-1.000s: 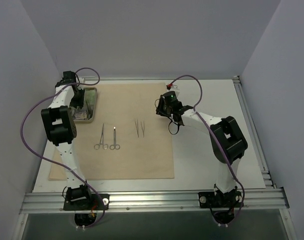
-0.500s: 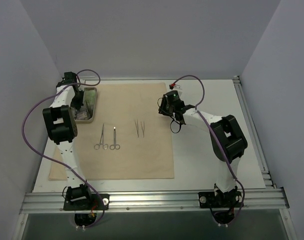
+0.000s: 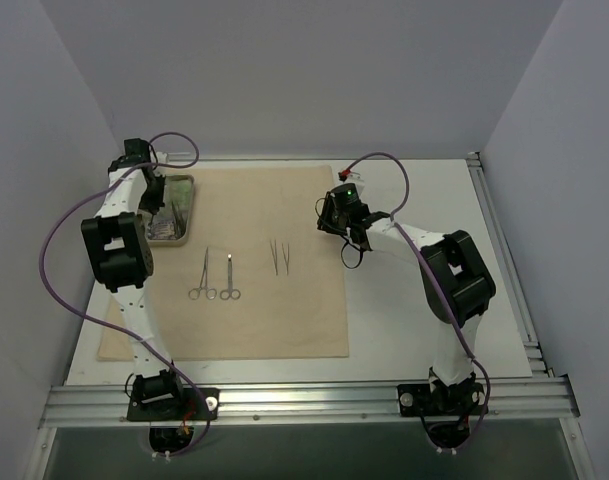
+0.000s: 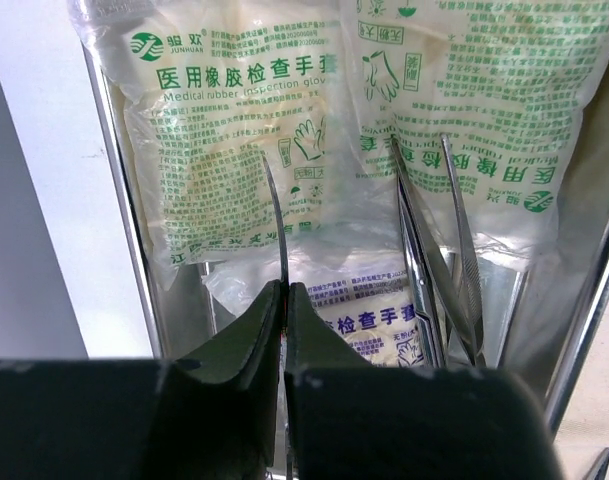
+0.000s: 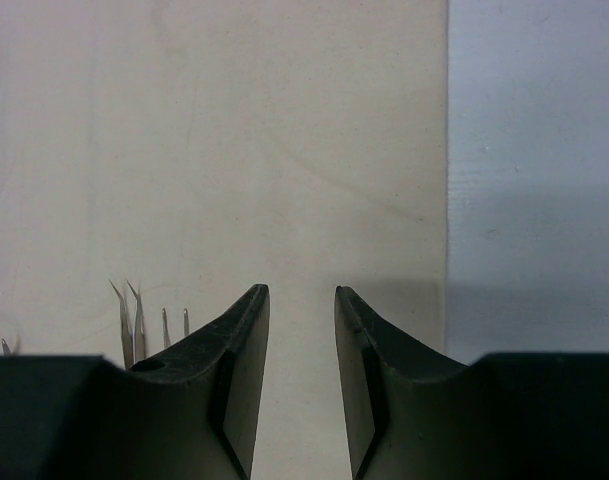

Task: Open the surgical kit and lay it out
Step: Pick up the medical item from the container.

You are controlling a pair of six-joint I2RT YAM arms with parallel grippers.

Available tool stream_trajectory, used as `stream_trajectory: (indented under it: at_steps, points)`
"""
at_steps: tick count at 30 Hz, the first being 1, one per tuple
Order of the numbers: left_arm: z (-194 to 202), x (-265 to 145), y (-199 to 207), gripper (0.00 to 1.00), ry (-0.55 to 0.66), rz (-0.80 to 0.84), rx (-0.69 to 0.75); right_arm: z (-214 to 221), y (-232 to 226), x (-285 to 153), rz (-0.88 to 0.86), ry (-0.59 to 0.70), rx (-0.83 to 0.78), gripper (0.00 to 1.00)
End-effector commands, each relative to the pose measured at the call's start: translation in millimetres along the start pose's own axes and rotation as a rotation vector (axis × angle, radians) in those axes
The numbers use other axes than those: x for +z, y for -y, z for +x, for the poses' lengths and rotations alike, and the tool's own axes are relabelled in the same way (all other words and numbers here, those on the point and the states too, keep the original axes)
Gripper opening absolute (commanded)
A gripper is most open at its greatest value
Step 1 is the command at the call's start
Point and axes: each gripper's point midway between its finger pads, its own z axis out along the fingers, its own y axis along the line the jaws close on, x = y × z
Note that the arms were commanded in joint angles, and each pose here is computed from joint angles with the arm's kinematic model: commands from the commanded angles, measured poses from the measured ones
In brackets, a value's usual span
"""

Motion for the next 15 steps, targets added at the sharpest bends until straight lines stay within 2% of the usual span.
stream_trajectory:
  at_steps: [1,4,5,10,15]
  points:
    - [-18.8,-25.4,-8.2,0.11,0.067,-0.005,-0.017,-16.1,-5.7,-9.1,-0.021,0.043,0.004,0.29]
    - [-18.1,-26.2,-4.2,0.07,0.064,0.017,-0.019,-17.1,-4.7,-11.1,-0.015,0.046,0.001,0.29]
    - [-20.4,-29.9,-3.6,0.03,0.073,0.023,-0.021,-17.6,-4.2,-11.9,-0.013,0.048,0.001,0.29]
    - [-32.0,-55.2,3.8,0.02,0.131,0.117,-0.08,-22.8,-6.2,-16.7,-0.018,0.061,0.0,0.29]
    - [-56.2,-119.9,16.3,0.02,0.296,0.338,-0.17,-38.5,-22.0,-34.6,-0.052,0.12,-0.03,0.29]
